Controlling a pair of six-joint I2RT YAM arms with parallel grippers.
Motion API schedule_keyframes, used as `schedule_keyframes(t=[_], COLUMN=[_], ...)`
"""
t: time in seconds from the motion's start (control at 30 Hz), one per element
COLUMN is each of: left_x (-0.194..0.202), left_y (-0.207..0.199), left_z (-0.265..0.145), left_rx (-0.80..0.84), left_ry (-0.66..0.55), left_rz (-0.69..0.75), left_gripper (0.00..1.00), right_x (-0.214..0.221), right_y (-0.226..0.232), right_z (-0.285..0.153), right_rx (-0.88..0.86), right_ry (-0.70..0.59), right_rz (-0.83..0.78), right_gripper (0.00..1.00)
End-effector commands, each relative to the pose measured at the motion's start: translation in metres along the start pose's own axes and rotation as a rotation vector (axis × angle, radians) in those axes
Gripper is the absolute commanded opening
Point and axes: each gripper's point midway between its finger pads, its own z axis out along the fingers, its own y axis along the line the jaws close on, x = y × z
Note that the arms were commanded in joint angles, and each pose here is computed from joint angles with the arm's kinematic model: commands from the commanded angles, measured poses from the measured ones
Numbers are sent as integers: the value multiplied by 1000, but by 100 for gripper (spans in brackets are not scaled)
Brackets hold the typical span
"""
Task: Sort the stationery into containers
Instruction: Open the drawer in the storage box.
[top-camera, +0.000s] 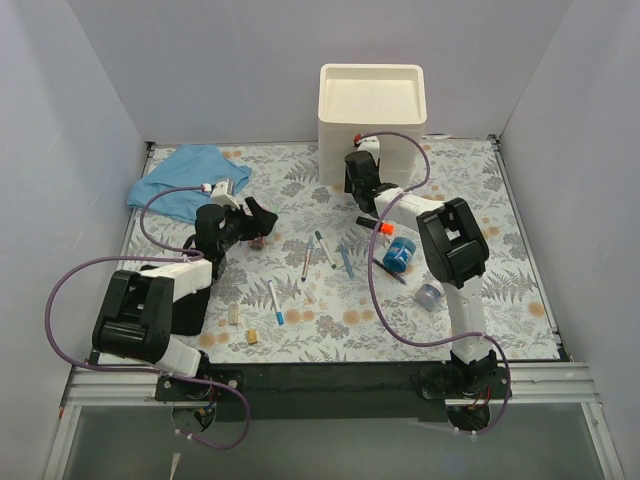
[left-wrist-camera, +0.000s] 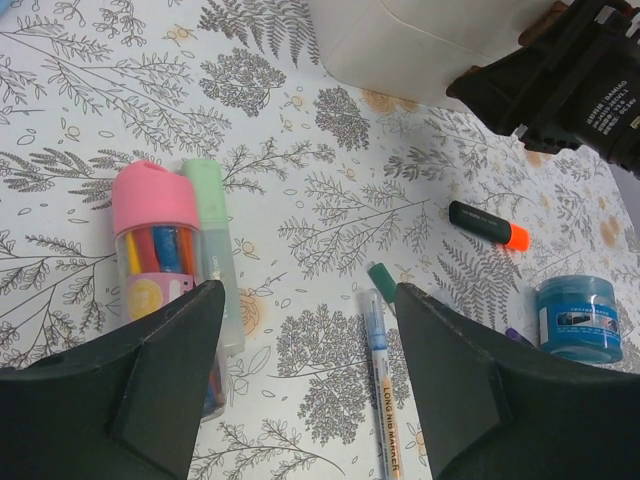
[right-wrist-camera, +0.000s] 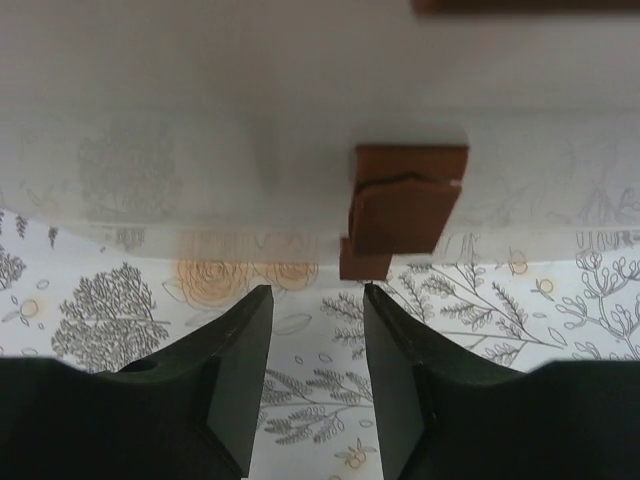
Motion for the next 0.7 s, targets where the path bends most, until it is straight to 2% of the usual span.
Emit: schedule_keyframes(t=[0.0,0.4,0.43,0.5,0.67], left_x=[-16,-24,-24,-22,-17], left_y=[-2,6,6,7,9], left_z=[0,10,10,11,12], left_rx=[18,23,23,20,22], left_ry=[-56,-65,-65,-61,-54], left_rz=[11,-4,-2,-3,-11], left_gripper=[68,68,68,68,68], right_x=[-37,-28,-30,-31,-32], right_y=[5,-8,-9,-14,-21], right_z=[11,6,5,6,16], right_rx=[33,77,79,89,84], right_ry=[-110,-71,-73,-69,-43], right_rz=[53,60,65,78,144], right_gripper=[49,45,46,55,58])
